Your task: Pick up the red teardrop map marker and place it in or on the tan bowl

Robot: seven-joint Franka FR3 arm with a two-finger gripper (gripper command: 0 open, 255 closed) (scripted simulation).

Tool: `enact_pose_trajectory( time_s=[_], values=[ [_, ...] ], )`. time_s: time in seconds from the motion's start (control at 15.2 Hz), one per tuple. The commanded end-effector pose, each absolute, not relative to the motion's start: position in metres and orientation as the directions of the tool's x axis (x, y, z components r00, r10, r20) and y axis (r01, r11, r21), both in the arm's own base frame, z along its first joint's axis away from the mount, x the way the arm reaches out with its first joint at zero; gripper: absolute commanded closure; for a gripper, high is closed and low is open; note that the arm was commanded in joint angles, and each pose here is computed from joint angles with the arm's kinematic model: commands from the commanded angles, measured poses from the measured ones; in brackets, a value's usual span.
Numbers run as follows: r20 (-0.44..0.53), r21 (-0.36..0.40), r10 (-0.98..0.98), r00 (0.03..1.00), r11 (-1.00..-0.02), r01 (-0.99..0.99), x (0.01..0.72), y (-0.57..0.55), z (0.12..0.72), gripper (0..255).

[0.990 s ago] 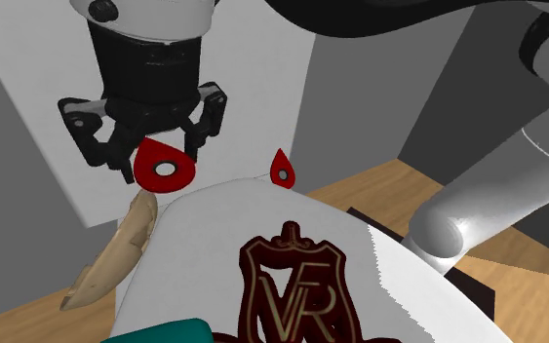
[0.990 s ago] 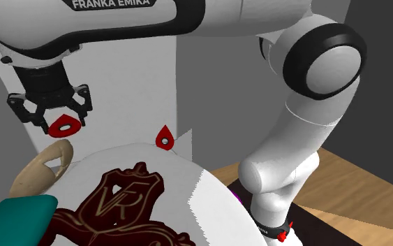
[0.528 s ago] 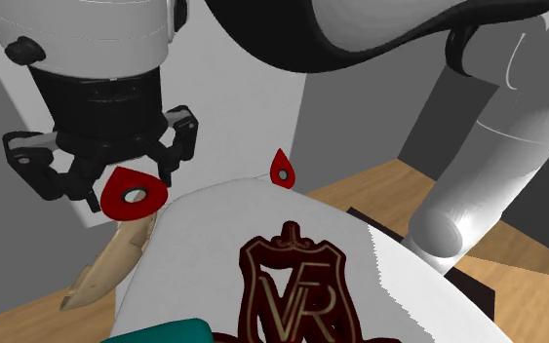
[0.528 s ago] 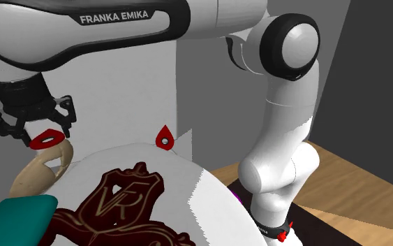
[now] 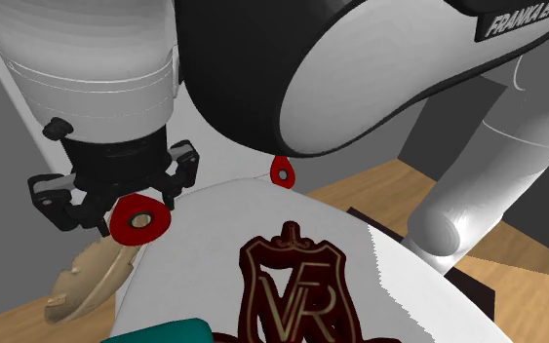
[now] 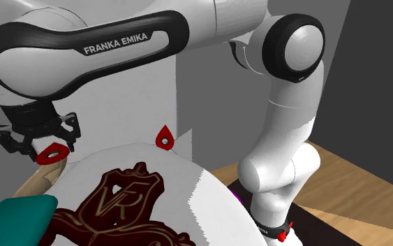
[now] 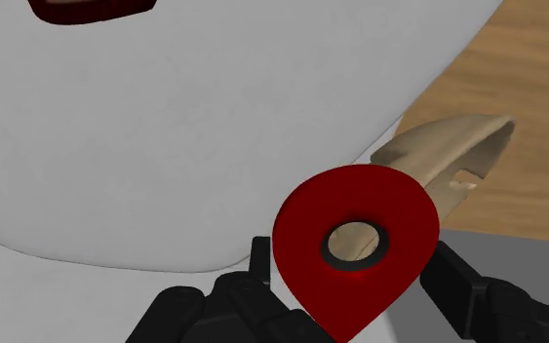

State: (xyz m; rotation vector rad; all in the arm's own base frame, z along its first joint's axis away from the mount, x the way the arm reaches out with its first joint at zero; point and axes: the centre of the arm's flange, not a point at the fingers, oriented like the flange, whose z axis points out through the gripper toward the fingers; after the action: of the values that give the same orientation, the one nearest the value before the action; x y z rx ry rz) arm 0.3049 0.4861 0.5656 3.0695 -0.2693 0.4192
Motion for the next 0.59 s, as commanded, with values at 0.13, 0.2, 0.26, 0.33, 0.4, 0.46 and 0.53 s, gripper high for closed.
enact_pose_trajectory(
  time_s=[0.13,0.2,0.26,0.33,0.4,0.46,0.53],
  values=[
    [0.269,0.008,-0.167,0.949,-0.984,-0.176,0.3045,0.4857,0.5577,255],
    [0.269,0.008,-0.167,0.949,-0.984,-0.175,0.3045,0.4858,0.5577,255],
    [0.269,0.008,-0.167,0.949,-0.984,-0.175,0.3045,0.4858,0.5577,255],
    [0.269,0.008,-0.167,0.949,-0.984,-0.175,0.3045,0.4858,0.5577,255],
    [0.269,0.008,-0.167,0.949,-0.984,-0.175,0.3045,0.4858,0.5577,255],
    [0.269,0.008,-0.167,0.949,-0.984,-0.175,0.3045,0.4858,0.5577,255],
    [0.269,0.008,-0.167,0.949,-0.984,-0.175,0.3045,0.4858,0.5577,0]
  ],
)
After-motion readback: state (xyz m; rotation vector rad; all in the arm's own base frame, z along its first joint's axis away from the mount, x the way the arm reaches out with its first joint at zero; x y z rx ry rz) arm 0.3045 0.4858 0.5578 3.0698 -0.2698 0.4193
